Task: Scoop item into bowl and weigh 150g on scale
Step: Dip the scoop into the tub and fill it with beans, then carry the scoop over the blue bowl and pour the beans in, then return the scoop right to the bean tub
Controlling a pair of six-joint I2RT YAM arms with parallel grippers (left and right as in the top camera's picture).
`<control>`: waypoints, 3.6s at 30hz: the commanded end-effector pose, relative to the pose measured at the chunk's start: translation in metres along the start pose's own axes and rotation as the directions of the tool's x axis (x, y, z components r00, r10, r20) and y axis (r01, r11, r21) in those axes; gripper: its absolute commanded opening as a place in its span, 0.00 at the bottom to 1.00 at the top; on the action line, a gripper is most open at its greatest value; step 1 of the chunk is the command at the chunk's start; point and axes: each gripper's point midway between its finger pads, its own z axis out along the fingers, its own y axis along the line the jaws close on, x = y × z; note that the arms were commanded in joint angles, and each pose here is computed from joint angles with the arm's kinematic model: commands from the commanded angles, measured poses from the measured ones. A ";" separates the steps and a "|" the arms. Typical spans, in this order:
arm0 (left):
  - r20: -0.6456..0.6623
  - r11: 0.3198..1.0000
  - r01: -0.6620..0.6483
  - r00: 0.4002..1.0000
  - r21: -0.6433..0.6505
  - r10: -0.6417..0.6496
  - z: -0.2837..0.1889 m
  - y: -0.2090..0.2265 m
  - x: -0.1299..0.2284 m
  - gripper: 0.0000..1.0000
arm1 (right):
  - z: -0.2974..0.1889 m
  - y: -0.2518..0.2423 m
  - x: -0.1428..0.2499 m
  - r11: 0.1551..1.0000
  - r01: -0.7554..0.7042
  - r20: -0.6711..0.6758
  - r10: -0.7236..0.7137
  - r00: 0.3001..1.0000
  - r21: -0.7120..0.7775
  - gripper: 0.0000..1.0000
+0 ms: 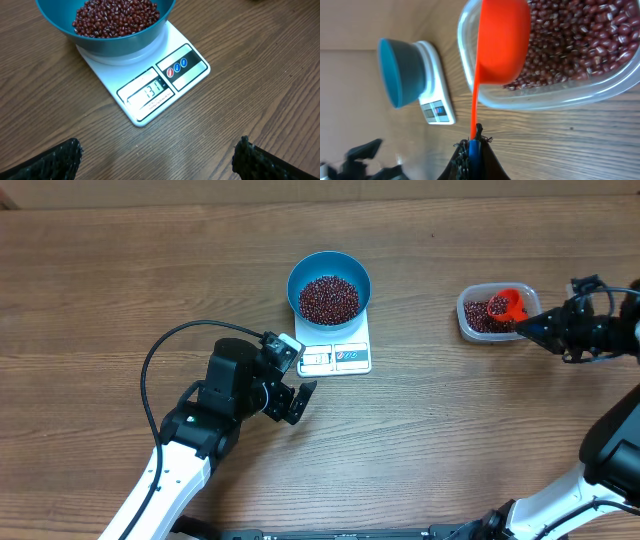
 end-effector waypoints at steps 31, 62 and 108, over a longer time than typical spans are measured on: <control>0.019 1.000 0.008 1.000 0.006 -0.008 -0.002 0.000 -0.009 1.00 | 0.074 0.179 0.029 0.893 0.269 -0.136 -0.336 0.932 -0.361 0.04; 0.019 1.000 0.008 1.000 0.006 -0.008 -0.002 0.000 -0.009 0.99 | 0.159 0.228 0.065 0.497 0.717 -0.309 -0.670 0.675 0.489 0.04; 0.019 1.000 0.008 1.000 0.006 -0.008 -0.002 0.000 -0.009 0.99 | 0.023 0.250 0.006 0.681 0.556 0.051 -0.653 0.756 0.477 0.04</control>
